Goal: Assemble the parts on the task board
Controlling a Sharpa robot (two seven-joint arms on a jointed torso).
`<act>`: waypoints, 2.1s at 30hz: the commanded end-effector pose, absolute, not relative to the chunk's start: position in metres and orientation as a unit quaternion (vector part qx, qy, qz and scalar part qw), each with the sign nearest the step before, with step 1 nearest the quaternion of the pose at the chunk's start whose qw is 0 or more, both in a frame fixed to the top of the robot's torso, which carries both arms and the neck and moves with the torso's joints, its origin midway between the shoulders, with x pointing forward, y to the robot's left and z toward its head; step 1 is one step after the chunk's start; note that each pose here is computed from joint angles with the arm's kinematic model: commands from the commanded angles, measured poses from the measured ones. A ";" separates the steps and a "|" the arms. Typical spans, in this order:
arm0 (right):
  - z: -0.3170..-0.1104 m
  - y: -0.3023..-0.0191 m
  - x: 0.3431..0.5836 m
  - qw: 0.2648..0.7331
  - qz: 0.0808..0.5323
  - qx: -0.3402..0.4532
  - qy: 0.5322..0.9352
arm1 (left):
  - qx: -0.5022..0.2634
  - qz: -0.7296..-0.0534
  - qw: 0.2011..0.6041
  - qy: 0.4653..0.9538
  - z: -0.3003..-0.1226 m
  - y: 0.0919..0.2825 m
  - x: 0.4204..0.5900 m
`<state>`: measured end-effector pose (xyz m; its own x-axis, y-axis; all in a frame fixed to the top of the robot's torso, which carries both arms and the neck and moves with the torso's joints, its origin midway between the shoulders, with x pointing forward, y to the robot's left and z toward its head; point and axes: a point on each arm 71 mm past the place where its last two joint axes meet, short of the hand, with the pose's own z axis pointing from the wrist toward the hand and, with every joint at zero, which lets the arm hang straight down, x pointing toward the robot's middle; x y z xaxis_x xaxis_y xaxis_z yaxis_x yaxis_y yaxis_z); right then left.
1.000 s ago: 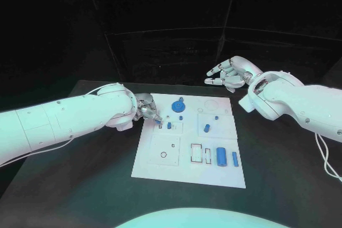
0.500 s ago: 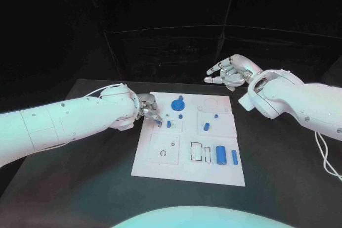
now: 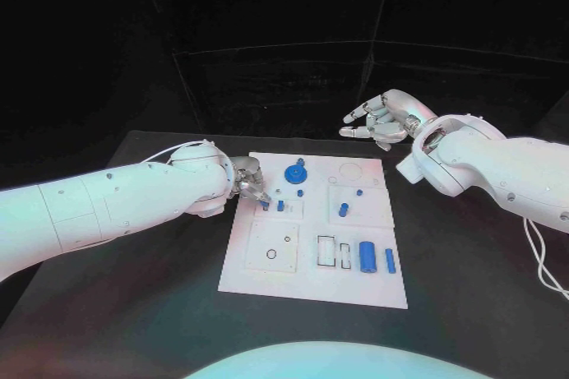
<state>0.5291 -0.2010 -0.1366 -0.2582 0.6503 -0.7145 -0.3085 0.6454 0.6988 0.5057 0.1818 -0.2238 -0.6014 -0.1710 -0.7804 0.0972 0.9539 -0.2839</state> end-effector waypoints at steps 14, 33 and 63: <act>-0.135 -0.201 0.529 0.595 0.406 0.122 0.683 | -0.004 -0.131 0.424 0.896 -0.229 0.181 0.501; -0.136 -0.201 0.530 0.594 0.406 0.122 0.683 | -0.007 -0.130 0.416 0.900 -0.230 0.185 0.500; -0.135 -0.200 0.529 0.594 0.406 0.122 0.683 | -0.014 -0.130 0.401 0.907 -0.232 0.178 0.507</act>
